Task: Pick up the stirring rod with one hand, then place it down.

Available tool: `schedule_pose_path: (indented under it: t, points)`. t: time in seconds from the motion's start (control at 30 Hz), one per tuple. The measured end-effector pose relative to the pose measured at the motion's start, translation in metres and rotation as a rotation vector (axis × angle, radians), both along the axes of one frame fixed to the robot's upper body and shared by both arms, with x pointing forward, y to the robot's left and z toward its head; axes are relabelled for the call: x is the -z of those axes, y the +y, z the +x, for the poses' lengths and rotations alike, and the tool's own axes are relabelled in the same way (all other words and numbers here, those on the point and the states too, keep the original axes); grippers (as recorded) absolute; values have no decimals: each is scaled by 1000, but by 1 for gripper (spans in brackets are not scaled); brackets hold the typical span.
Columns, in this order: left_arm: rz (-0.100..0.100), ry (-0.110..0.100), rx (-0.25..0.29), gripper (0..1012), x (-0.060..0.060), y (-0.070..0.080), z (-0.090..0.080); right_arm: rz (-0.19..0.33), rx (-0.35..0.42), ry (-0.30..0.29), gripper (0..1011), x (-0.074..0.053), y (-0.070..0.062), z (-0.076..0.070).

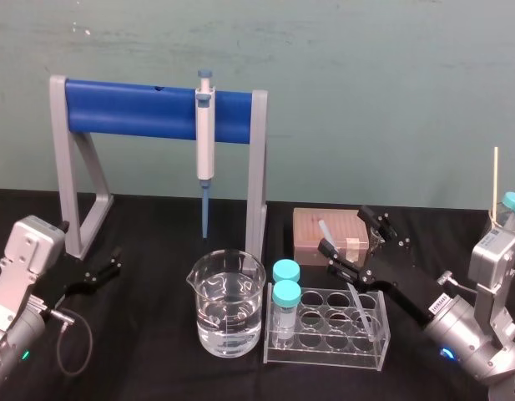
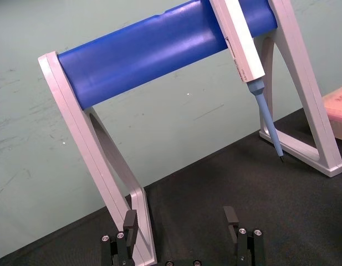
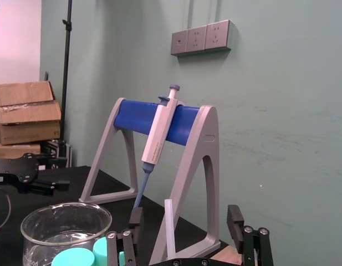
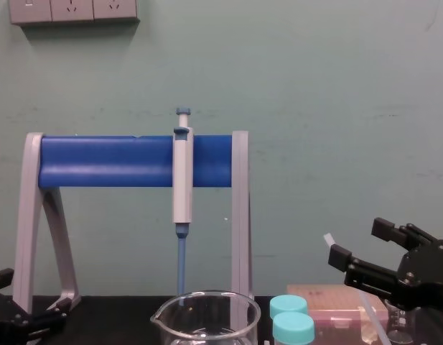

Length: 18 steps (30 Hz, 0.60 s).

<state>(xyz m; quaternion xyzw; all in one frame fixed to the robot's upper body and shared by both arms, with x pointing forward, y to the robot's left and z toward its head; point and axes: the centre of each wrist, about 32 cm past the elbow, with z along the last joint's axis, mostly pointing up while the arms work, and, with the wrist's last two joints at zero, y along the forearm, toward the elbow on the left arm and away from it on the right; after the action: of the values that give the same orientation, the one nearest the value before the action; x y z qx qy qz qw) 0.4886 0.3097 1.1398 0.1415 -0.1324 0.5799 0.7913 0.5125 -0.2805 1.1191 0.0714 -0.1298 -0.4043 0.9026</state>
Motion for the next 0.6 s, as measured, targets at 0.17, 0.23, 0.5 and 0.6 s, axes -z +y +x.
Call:
schedule_pose_path:
  t: [0.17,0.23,0.5,0.6]
  points:
    - [0,0,0,1000,0,0,0,0,0,0,1004,0,0,0]
    - [0,0,0,1000,0,0,0,0,0,0,1004,0,0,0]
    - [0,0,0,1000,0,0,0,21,37,-103,1004,-9,4,-6]
    - [0,0,0,1000,0,0,0,44,83,-180,1004,-13,6,-11]
